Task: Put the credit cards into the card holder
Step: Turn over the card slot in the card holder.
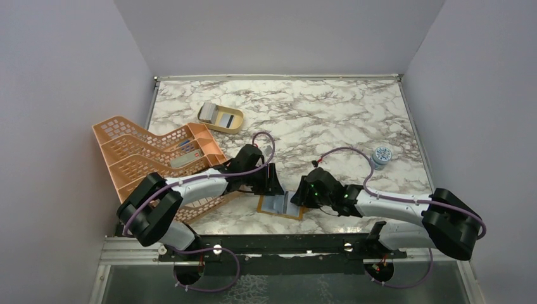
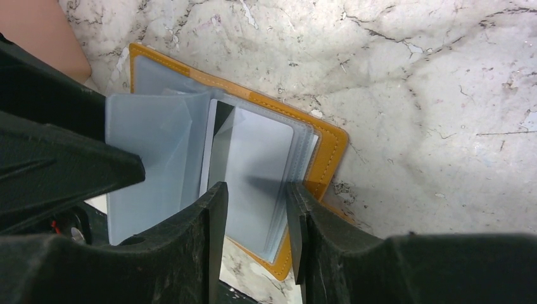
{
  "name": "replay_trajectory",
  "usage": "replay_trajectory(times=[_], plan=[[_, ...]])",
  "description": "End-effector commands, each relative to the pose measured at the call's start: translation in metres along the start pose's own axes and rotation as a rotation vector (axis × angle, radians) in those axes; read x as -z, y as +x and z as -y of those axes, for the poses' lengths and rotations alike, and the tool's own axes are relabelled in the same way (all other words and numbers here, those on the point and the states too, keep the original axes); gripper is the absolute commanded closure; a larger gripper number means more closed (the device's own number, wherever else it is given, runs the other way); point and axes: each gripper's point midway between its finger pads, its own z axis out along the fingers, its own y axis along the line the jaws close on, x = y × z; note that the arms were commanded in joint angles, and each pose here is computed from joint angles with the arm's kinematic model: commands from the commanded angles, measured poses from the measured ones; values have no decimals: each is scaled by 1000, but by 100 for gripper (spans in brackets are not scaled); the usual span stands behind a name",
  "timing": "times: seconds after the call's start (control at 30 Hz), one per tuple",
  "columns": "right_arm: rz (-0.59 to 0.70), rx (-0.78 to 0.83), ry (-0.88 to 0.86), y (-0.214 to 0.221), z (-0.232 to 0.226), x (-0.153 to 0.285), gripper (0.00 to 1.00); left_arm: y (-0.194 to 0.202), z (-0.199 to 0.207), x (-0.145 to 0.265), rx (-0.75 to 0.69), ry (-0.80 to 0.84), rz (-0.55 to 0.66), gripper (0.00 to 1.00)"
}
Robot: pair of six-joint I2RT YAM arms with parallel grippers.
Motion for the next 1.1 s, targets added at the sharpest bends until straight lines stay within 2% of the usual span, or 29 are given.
replay_trajectory(times=[0.0, 0.1, 0.27, 0.33, 0.37, 0.47, 0.6, 0.77, 0.97, 1.07], plan=[[0, 31, 78, 4, 18, 2, 60, -3, 40, 6, -15, 168, 23, 54], [31, 36, 103, -6, 20, 15, 60, -2, 51, 4, -9, 221, 24, 54], [105, 30, 96, -23, 20, 46, 60, 6, 47, -11, -2, 217, -10, 59], [139, 18, 59, -29, 15, 61, 59, 5, 48, -14, -13, 215, -7, 60], [176, 33, -69, -35, -4, 74, 59, -4, 53, -16, -37, 203, 2, 60], [168, 20, -132, -33, -15, 75, 59, -24, 47, -14, -83, 106, 45, 59], [134, 27, -136, -29, -19, 70, 59, -77, 23, 8, -165, -121, 139, 55], [144, 70, -160, -34, -28, 72, 59, -163, -13, 62, -299, -403, 292, 46], [186, 124, -200, -46, -41, 80, 59, -230, -70, 100, -519, -709, 307, 42], [191, 144, -212, -48, -44, 81, 59, -264, -94, 115, -455, -801, 305, 42]])
